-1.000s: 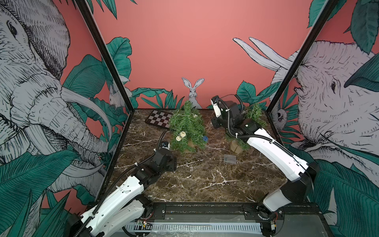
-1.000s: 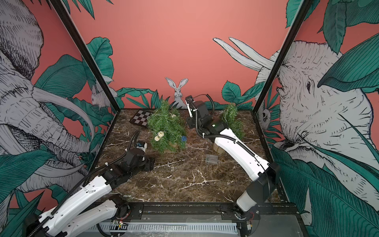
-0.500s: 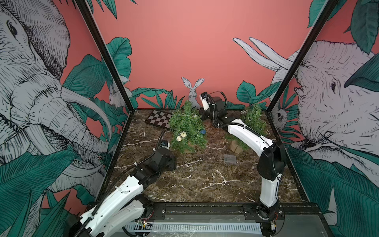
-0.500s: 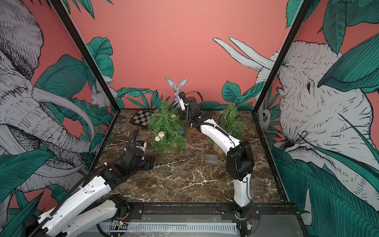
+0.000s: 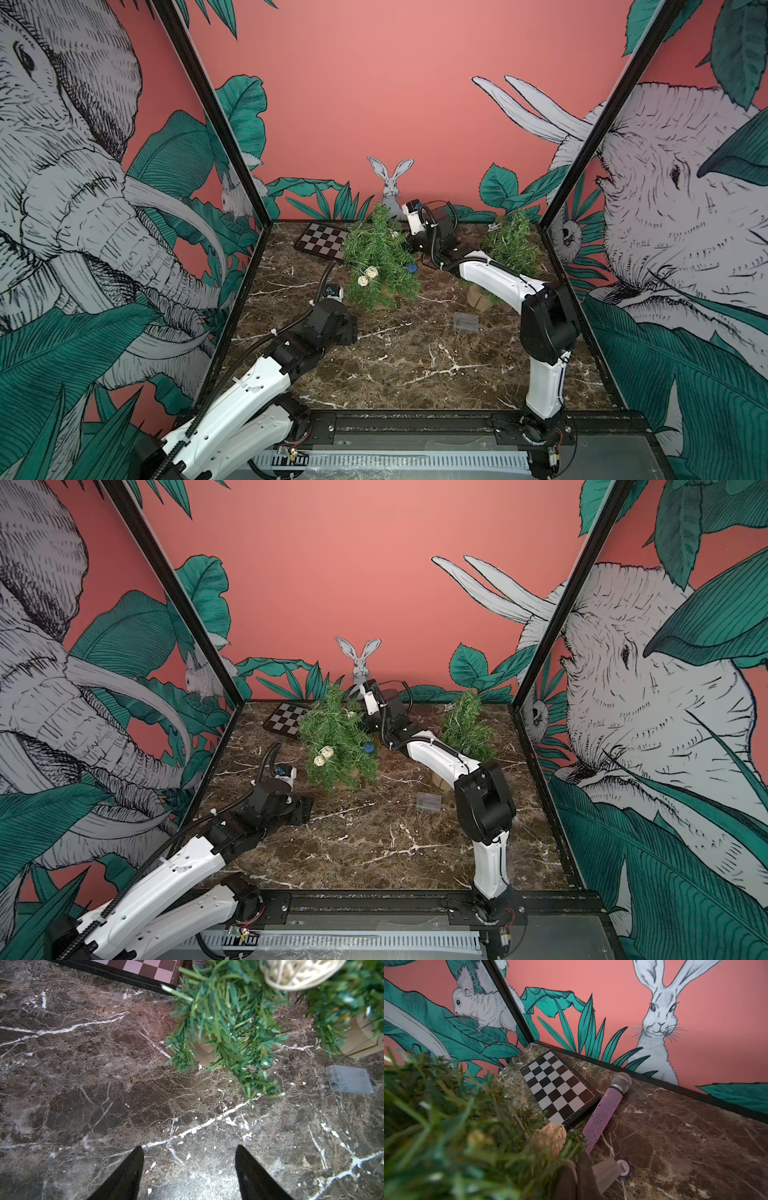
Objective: Wrap string light around the christmas tree
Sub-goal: Wrap the light string around the Christmas tree.
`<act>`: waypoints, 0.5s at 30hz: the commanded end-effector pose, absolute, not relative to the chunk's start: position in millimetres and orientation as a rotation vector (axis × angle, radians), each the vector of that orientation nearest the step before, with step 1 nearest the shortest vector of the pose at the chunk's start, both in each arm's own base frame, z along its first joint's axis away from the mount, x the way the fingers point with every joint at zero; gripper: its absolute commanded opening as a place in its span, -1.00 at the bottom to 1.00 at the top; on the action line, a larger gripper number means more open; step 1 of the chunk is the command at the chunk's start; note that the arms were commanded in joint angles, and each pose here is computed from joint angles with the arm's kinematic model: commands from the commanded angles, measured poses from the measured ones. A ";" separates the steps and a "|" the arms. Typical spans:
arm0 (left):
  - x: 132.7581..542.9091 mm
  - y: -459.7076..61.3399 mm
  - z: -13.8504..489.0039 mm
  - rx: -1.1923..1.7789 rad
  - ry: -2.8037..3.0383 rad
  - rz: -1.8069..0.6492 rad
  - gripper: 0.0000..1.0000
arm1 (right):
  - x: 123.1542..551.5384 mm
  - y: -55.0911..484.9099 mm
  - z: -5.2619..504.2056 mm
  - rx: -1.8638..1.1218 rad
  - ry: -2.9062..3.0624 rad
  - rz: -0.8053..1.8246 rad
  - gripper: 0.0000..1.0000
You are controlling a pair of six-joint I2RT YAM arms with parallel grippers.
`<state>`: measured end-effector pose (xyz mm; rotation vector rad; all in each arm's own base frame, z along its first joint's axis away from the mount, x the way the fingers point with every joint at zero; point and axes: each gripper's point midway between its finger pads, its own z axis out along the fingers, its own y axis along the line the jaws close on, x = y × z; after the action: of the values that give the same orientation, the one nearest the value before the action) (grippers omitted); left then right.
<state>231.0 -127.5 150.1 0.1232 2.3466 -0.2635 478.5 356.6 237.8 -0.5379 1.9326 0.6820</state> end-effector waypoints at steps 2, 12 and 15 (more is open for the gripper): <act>231.1 -122.2 158.2 0.102 2.325 -0.255 0.42 | 485.1 363.0 232.7 -0.509 1.897 0.790 -1.00; 231.6 -123.0 159.2 0.098 2.323 -0.259 0.42 | 487.9 342.6 214.1 -0.465 1.975 0.682 -0.44; 232.1 -123.1 158.5 0.102 2.326 -0.255 0.42 | 485.6 337.8 222.8 -0.465 1.965 0.668 -0.34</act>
<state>230.7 -127.2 153.1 0.1205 2.3356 -0.2714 486.5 346.1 197.4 -0.4744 2.0159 0.6918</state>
